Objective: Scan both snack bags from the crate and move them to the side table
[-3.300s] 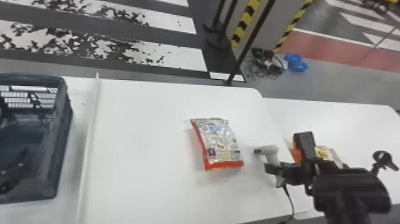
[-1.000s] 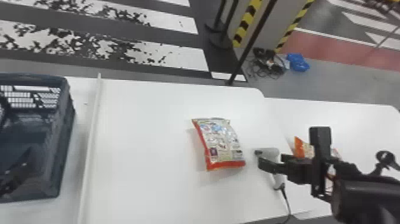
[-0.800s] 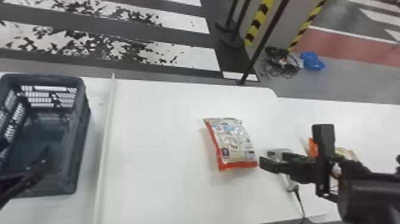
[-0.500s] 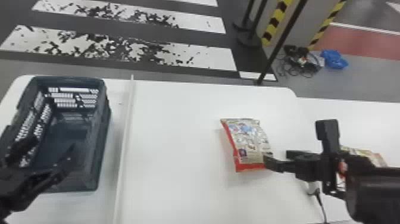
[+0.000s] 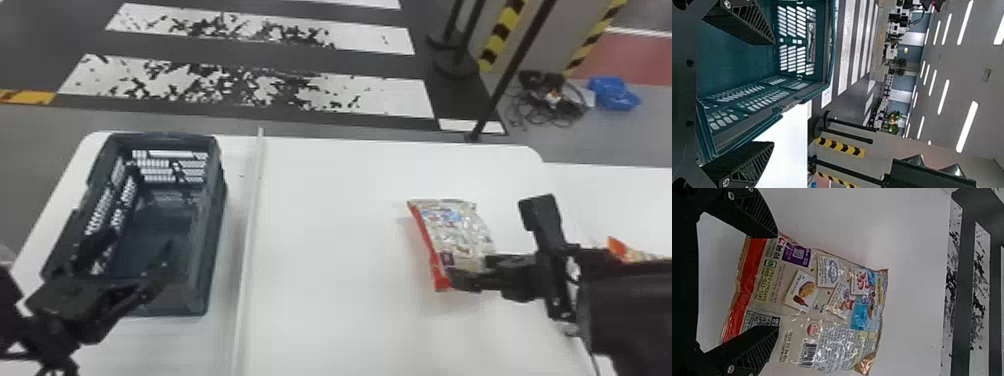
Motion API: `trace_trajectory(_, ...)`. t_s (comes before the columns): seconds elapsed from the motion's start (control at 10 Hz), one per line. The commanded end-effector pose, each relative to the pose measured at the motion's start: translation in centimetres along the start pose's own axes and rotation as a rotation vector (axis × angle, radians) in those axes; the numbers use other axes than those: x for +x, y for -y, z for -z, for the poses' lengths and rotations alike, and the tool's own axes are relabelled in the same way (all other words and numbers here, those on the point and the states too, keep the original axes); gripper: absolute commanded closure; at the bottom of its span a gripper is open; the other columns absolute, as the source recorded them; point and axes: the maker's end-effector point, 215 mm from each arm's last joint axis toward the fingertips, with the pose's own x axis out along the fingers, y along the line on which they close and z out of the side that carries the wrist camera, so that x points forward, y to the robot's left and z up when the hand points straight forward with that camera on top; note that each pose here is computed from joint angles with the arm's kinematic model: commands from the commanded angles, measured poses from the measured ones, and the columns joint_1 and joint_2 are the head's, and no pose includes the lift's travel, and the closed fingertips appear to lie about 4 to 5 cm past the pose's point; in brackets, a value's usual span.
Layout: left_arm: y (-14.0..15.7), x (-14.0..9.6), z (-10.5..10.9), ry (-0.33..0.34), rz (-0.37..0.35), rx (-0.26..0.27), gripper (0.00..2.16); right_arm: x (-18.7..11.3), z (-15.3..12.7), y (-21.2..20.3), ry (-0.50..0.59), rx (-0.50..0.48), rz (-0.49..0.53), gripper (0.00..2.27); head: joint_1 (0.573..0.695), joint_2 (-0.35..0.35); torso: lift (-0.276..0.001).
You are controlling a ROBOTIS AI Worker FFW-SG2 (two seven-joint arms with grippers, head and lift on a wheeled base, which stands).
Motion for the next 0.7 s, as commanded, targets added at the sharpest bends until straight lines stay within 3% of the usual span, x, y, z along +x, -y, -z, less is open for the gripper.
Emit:
trace_trajectory(0.0, -0.1, 0.0, -0.1, 0.001, -0.001, 0.000, 0.09, 1.1, 0.1, 0.6, -0.031, -0.026, 0.024, 0.11, 0.695, -0.103, -0.075)
trace_trajectory(0.2, -0.1, 0.0, 0.1, -0.002, -0.002, 0.000, 0.09, 2.5, 1.3, 1.4, -0.077, -0.043, 0.041, 0.22, 0.695, -0.106, -0.075)
trace_trajectory(0.3, -0.1, 0.0, 0.0, 0.000, -0.001, -0.001, 0.09, 3.2, 1.8, 1.7, -0.102, -0.069, 0.047, 0.49, 0.695, -0.108, -0.075)
trace_trajectory(0.4, -0.1, 0.0, 0.0, 0.000, -0.001, -0.001, 0.09, 3.6, 1.8, 1.8, -0.112, -0.107, 0.052, 1.04, 0.695, -0.112, -0.075)
trace_trajectory(0.5, -0.1, 0.0, 0.0, 0.000, -0.001, 0.001, 0.09, 3.9, 2.0, 1.6, -0.121, -0.115, 0.059, 2.07, 0.695, -0.113, -0.075)
trace_trajectory(0.6, -0.1, 0.0, 0.0, 0.000, -0.001, 0.001, 0.09, 4.1, 2.3, 1.9, -0.132, -0.130, 0.072, 2.22, 0.695, -0.113, -0.075)
